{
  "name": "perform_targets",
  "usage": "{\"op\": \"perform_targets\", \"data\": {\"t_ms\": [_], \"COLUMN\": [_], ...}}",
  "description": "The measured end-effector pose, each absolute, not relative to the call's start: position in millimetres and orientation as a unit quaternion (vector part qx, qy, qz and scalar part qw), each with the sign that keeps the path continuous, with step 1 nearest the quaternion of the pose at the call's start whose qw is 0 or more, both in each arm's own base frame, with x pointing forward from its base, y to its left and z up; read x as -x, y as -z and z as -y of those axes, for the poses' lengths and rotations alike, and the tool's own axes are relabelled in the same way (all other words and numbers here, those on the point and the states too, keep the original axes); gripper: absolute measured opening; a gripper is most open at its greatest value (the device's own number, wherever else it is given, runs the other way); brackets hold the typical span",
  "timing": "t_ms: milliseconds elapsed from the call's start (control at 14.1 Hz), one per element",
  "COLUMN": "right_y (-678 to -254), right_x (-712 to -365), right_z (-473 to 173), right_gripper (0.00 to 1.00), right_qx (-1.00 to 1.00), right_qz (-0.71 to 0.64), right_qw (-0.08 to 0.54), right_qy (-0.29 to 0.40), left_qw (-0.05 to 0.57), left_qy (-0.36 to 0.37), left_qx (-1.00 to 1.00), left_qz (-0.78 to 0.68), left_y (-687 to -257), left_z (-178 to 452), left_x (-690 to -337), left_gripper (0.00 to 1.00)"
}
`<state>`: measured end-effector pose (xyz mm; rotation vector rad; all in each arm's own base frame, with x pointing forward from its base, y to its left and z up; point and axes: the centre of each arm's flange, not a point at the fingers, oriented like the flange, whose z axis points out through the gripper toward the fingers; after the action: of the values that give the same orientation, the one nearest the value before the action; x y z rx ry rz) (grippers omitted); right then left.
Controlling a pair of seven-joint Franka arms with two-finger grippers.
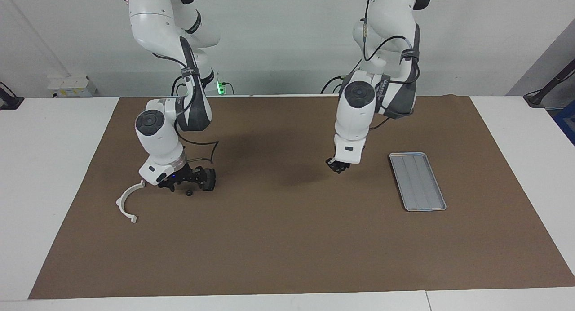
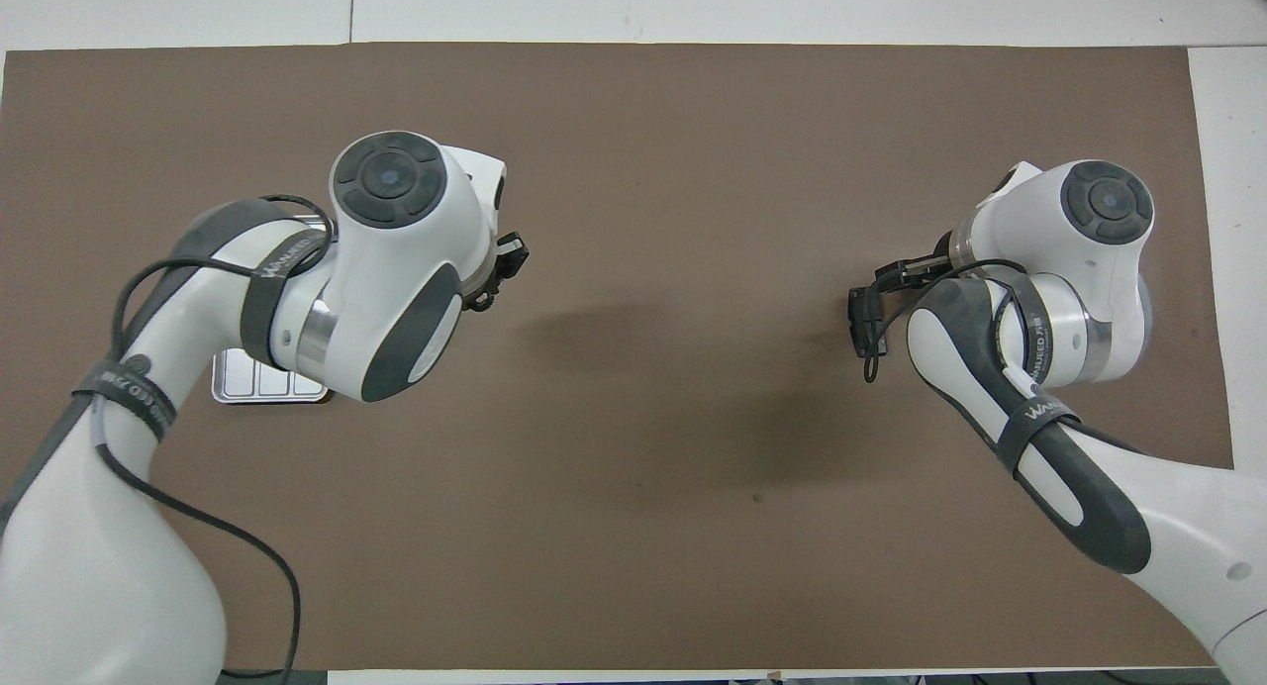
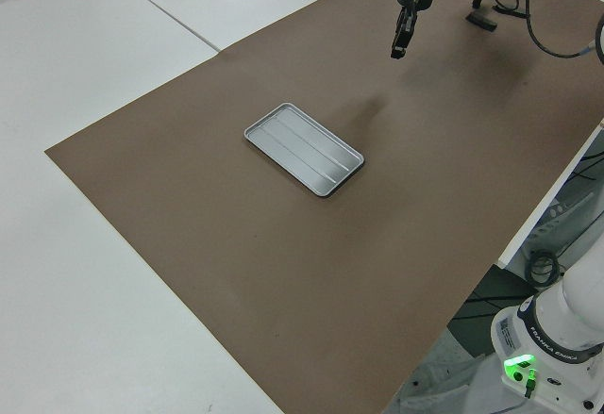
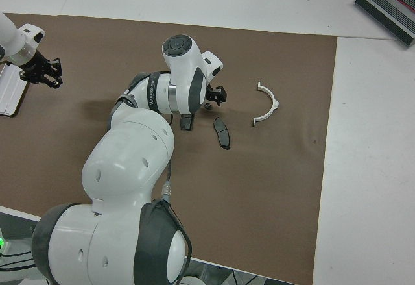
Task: Pick bearing gear from pile to tray
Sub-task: 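Carry the bearing over the silver tray and lower it with the left gripper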
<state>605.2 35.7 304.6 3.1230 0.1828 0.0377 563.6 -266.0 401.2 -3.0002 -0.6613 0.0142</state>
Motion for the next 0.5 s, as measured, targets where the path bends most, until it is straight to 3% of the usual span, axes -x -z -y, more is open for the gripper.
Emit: {"op": "perform_targets", "data": {"t_ms": [497], "right_y": [-296], "right_x": [-607], "right_z": [-35], "right_gripper": [1.00], "right_qx": [-0.998], "right_qz": [-0.058], "right_qw": [0.006], "right_qy": [-0.019], "left_qw": [0.020], "left_qy": [-0.043], "left_qx": [0.991], "left_qz": [0.122], "left_y": [-394], "left_z": [127], "left_x": [-576], "left_gripper": [0.34]}}
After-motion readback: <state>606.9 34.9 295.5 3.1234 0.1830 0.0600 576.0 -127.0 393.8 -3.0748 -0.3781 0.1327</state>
